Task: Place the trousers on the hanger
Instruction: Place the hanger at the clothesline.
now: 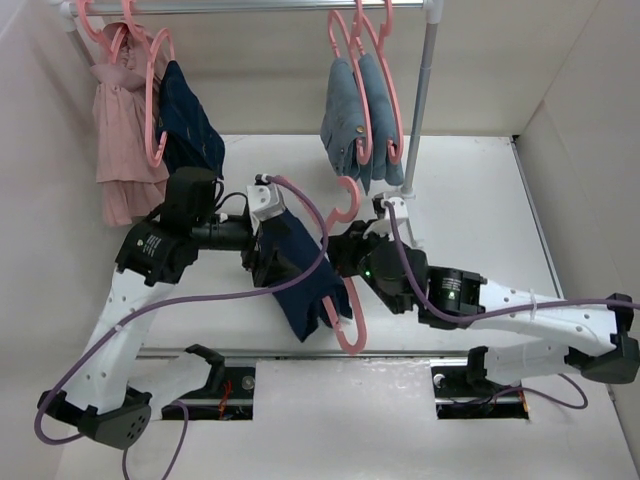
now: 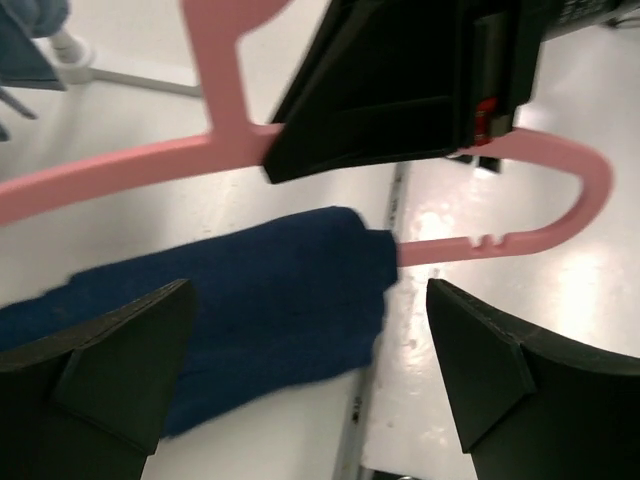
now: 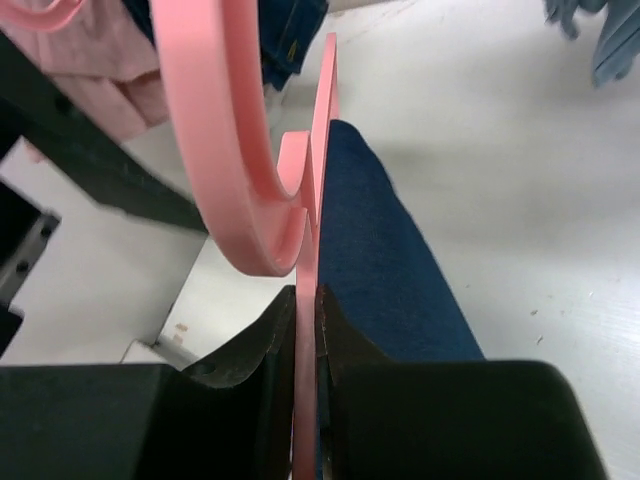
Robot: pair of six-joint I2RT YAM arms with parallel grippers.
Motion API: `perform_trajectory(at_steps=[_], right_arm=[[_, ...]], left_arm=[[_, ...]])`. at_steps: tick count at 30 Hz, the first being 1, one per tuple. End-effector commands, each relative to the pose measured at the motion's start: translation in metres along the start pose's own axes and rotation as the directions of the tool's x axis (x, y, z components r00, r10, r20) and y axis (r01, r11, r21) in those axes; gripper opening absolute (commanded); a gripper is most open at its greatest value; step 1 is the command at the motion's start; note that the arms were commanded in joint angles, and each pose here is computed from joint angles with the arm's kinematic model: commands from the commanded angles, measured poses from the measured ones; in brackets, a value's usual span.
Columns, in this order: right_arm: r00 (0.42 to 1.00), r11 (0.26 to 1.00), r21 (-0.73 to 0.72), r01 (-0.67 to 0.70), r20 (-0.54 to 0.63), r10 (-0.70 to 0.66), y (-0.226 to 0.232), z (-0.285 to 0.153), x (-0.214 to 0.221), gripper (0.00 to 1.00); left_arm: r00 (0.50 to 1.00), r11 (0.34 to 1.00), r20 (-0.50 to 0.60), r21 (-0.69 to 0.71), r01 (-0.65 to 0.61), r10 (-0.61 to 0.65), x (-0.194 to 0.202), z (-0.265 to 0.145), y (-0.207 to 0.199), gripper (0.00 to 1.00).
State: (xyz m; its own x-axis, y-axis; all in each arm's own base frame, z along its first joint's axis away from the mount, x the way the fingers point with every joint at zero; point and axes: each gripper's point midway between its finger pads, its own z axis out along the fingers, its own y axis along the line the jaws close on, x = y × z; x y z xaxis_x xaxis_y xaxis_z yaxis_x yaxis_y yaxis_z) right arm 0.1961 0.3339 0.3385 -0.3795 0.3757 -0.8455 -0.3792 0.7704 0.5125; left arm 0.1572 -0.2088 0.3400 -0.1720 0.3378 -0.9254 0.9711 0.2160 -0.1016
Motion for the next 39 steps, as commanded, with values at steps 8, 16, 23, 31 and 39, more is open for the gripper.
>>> perform_trajectory(at_steps=[8, 16, 23, 31, 39], right_arm=[[0.958, 0.999, 0.004, -0.037, 0.283, 0.034, 0.056, 0.015, -0.109, 0.00], [0.939, 0.996, 0.082, -0.037, 0.344, 0.006, 0.079, 0.044, -0.121, 0.00], [0.939, 0.994, 0.113, -0.008, 0.343, -0.031, 0.085, 0.064, -0.114, 0.00], [0.940, 0.997, 0.071, -0.020, 0.342, -0.005, 0.088, 0.069, -0.121, 0.00], [0.951, 1.000, -0.007, 0.007, 0.310, -0.004, 0.102, 0.070, -0.115, 0.00]], left_arm=[[0.974, 0.972, 0.139, 0.174, 0.155, -0.180, -0.035, -0.006, -0.041, 0.99], [0.941, 0.953, 0.156, 0.046, 0.298, -0.302, -0.025, 0.011, -0.007, 0.99], [0.928, 0.945, 0.183, 0.108, 0.309, -0.324, -0.034, 0.012, -0.013, 0.99], [0.919, 0.930, 0.172, -0.032, 0.365, -0.355, -0.013, 0.018, 0.011, 0.99], [0.906, 0.913, 0.137, -0.019, 0.407, -0.401, 0.002, 0.026, 0.013, 0.72]])
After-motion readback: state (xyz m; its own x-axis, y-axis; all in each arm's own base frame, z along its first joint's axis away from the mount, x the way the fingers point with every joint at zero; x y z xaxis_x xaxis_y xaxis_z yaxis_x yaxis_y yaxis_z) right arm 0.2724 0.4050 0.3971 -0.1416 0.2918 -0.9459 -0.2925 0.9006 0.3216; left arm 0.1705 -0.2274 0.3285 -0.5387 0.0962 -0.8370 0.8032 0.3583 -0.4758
